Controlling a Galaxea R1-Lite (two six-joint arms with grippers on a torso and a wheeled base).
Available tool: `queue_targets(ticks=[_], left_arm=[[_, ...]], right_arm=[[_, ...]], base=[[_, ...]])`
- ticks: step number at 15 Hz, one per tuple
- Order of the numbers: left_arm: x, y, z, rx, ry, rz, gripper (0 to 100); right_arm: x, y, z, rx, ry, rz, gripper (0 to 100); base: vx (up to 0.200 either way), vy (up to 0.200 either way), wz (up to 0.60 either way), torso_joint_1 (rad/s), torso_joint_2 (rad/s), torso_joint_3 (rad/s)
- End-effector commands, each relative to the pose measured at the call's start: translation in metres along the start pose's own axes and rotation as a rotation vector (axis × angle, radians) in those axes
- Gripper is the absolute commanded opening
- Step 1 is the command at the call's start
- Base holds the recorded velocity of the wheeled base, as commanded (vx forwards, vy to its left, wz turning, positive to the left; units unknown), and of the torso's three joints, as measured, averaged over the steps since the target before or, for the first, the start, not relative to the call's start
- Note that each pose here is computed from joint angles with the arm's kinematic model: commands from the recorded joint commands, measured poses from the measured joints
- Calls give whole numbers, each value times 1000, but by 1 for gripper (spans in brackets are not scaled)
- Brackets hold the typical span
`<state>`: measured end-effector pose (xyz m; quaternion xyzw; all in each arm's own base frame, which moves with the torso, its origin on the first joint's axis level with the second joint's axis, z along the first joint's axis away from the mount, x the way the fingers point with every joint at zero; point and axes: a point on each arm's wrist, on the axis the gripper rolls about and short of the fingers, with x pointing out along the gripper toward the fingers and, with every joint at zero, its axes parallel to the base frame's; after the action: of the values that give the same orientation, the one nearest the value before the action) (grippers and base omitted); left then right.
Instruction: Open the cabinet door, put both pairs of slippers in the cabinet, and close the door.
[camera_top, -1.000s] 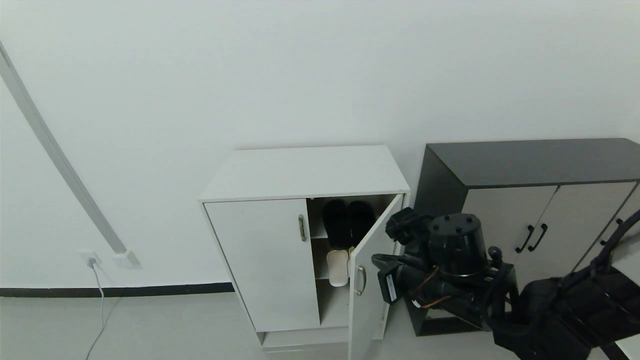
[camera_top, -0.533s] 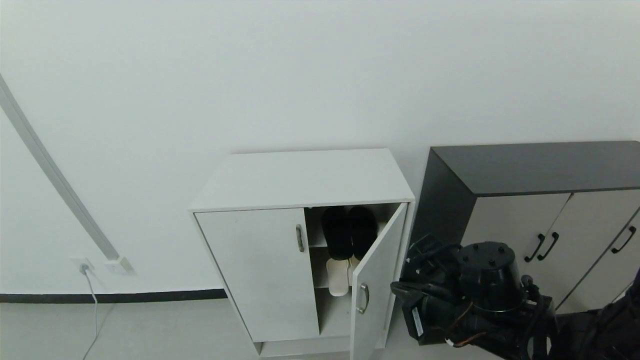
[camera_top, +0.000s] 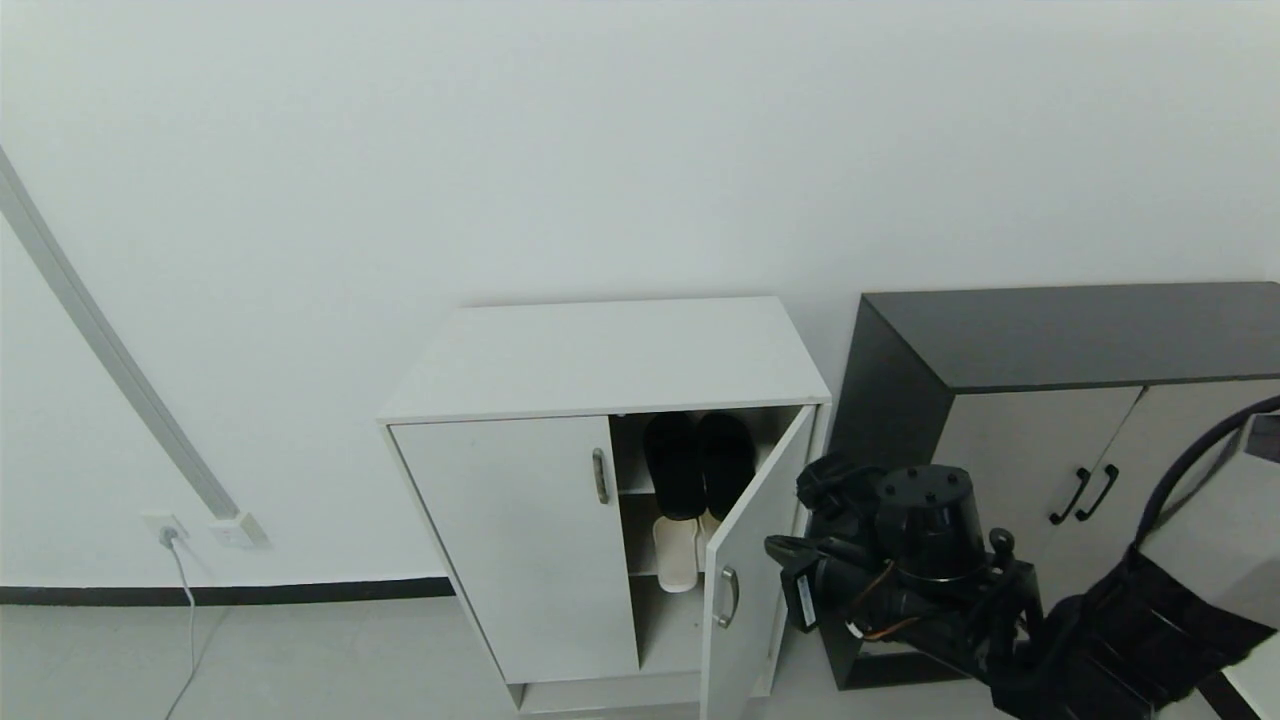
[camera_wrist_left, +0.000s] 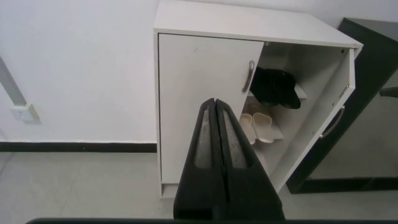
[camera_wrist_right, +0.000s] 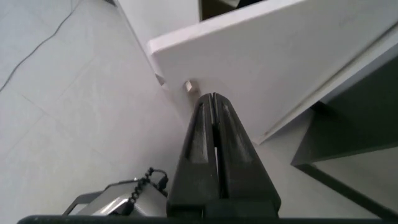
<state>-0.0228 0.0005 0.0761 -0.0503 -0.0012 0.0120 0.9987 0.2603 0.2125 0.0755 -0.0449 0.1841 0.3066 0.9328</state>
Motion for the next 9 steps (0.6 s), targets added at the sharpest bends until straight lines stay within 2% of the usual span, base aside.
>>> queue_targets(ticks=[1, 5, 9], left_arm=[[0, 0, 0, -1, 0, 0, 0], [0, 0, 0, -1, 0, 0, 0], [0, 0, 0, -1, 0, 0, 0]], right_arm=[[26, -7, -6, 7, 13, -21, 0], [49, -12, -7, 10, 2, -34, 0], [65, -18, 3, 14, -7, -47, 0]], base=[[0, 0, 0, 0, 0, 0], [0, 0, 0, 0, 0, 0], [0, 0, 0, 0, 0, 0]])
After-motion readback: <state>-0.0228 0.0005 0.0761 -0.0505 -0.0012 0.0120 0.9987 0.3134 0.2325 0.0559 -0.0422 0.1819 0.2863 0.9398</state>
